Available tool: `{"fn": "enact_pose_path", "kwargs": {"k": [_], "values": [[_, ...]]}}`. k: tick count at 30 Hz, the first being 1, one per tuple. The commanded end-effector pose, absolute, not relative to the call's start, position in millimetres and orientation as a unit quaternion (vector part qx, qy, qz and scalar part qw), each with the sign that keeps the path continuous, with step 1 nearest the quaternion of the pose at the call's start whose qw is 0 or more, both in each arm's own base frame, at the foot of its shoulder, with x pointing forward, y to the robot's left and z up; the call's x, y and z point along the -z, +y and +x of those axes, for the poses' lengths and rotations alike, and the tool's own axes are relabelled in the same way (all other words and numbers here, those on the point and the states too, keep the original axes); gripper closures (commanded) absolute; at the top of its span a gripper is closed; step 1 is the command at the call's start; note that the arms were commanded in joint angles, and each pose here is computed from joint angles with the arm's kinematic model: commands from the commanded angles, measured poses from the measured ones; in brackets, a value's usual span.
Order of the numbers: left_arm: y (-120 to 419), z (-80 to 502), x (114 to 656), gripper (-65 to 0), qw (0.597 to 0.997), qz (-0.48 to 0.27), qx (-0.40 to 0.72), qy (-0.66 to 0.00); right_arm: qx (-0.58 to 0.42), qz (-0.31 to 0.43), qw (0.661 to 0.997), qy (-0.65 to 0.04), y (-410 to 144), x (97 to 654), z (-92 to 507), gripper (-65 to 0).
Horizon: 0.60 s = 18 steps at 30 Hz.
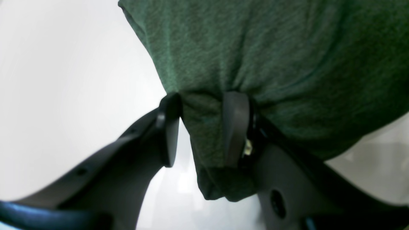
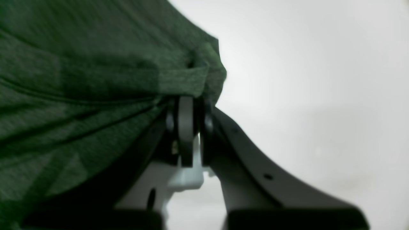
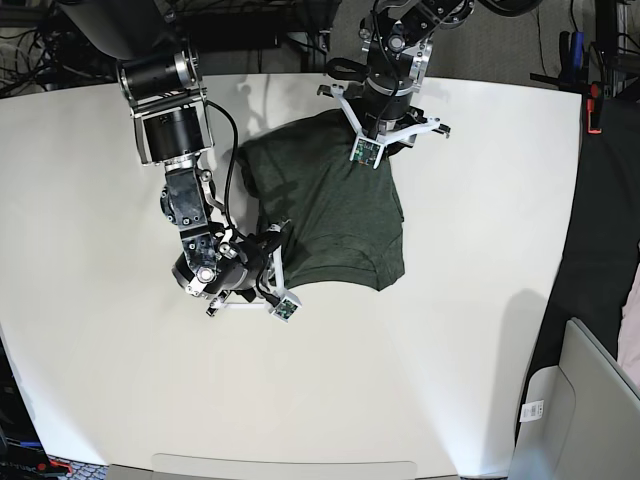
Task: Fold the T-shirt properly
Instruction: 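Fold the held edge inward toward the left gripper with the right gripper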
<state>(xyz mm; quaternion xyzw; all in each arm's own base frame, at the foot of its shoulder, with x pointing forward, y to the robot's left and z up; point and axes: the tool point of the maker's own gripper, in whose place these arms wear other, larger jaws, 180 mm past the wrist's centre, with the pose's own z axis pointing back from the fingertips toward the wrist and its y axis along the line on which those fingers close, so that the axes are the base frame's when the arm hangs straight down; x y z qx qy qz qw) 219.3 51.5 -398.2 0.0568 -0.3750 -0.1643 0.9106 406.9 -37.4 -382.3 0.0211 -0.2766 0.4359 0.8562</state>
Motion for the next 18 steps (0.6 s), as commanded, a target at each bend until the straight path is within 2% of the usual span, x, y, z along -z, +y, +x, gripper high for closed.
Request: {"fn": "enact_pose_path", "kwargs": {"k": [1, 5, 10, 13, 18], "values": [[53.0, 215.4, 399.0, -20.2, 0.914, 0.057, 0.163, -0.367, -0.434, 0.018, 0.846, -0.308, -32.5, 359.7, 422.5, -1.1], [55.7, 216.9, 398.3, -20.2, 0.914, 0.060, 0.160, -0.368, -0.436, 0.014, 0.839, -0.324, -29.3, 350.9, 413.2, -1.2], [55.7, 223.6, 392.0, -20.2, 0.910, 0.060, 0.157, -0.379, -0.441, -0.002, 0.808, -0.392, -26.5, 312.7, 393.5, -1.3], [53.0, 234.1, 382.7, -20.2, 0.904, 0.057, 0.154, -0.394, -0.440, 0.017, 0.794, -0.419, -18.0, 299.1, 374.5, -1.3], [52.2, 239.9, 375.4, -20.2, 0.901, 0.055, 0.152, -0.404, -0.419, 0.043, 0.817, -0.393, -25.5, 308.3, 343.6, -1.3]]}}
